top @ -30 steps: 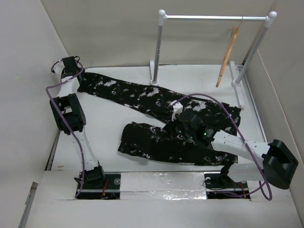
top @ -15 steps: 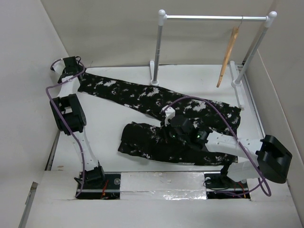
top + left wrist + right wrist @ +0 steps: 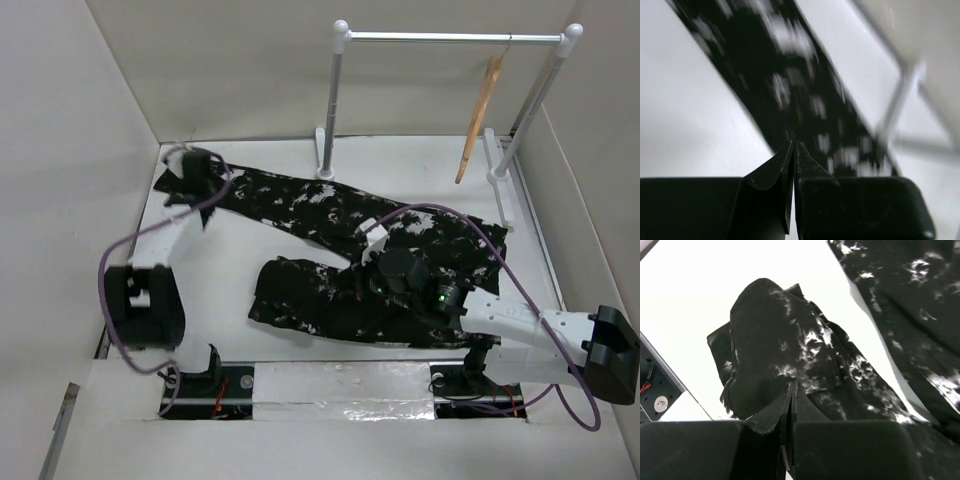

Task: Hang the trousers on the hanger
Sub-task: Flatten out the trousers at the center of the board.

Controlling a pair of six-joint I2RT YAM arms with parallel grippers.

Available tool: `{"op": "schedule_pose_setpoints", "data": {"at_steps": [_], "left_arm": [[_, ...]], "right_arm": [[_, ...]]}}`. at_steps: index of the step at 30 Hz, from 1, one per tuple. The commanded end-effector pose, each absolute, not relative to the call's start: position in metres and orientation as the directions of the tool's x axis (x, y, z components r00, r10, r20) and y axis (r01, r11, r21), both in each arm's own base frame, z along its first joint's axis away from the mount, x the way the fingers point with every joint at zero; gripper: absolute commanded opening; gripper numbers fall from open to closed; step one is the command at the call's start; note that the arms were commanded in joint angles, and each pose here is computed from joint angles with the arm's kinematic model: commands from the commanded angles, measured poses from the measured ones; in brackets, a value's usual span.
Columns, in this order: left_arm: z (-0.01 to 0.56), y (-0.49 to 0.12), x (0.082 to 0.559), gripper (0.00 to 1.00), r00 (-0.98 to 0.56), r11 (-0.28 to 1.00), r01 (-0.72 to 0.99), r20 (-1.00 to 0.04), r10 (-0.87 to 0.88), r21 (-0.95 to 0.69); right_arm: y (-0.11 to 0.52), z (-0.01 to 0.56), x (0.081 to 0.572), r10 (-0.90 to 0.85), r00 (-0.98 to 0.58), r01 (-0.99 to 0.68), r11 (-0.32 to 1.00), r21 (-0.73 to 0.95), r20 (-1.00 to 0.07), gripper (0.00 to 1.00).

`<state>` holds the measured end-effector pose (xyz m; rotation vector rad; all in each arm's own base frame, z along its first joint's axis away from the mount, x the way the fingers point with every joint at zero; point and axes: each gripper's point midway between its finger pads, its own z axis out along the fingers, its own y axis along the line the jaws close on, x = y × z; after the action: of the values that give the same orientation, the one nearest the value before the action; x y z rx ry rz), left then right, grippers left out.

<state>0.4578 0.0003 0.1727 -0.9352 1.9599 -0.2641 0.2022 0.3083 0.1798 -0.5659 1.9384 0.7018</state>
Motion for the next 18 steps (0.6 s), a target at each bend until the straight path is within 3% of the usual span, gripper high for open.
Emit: {"op": "schedule_pose_setpoints", "data": {"at_steps": [1, 2, 4, 7, 8, 11, 12, 18], "left_arm": [[0.175, -0.080, 0.397, 0.00, -0.395, 0.760, -0.286, -0.651, -0.648, -0.583], [0.191, -0.101, 0.373, 0.00, -0.396, 0.767, -0.219, -0.663, -0.635, -0.603], [0.143, -0.095, 0.329, 0.00, -0.434, 0.737, -0.309, -0.600, -0.672, -0.601], [0.123, -0.088, 0.279, 0.04, -0.415, 0.671, -0.337, -0.535, -0.735, -0.660], [0.135, -0.086, 0.269, 0.21, -0.378, 0.647, -0.300, -0.536, -0.755, -0.700], [0.111, -0.090, 0.244, 0.45, -0.408, 0.603, -0.318, -0.468, -0.784, -0.732], [0.112, -0.095, 0.239, 0.49, -0.423, 0.587, -0.293, -0.449, -0.787, -0.754], [0.067, -0.102, 0.226, 0.48, -0.495, 0.582, -0.358, -0.380, -0.781, -0.730]], "right_arm": [[0.296, 0.189, 0.205, -0.052, -0.404, -0.613, 0.757, 0.227, -0.913, 0.00], [0.294, 0.190, 0.203, -0.049, -0.402, -0.616, 0.753, 0.231, -0.914, 0.00], [0.291, 0.195, 0.200, -0.032, -0.397, -0.622, 0.744, 0.243, -0.917, 0.00], [0.287, 0.197, 0.197, -0.021, -0.394, -0.622, 0.742, 0.250, -0.919, 0.00], [0.286, 0.196, 0.197, -0.020, -0.395, -0.622, 0.742, 0.251, -0.919, 0.00], [0.282, 0.191, 0.194, -0.038, -0.407, -0.620, 0.745, 0.246, -0.913, 0.00], [0.282, 0.191, 0.193, -0.039, -0.409, -0.621, 0.743, 0.247, -0.912, 0.00], [0.281, 0.185, 0.192, -0.051, -0.418, -0.620, 0.746, 0.243, -0.907, 0.00]]}}
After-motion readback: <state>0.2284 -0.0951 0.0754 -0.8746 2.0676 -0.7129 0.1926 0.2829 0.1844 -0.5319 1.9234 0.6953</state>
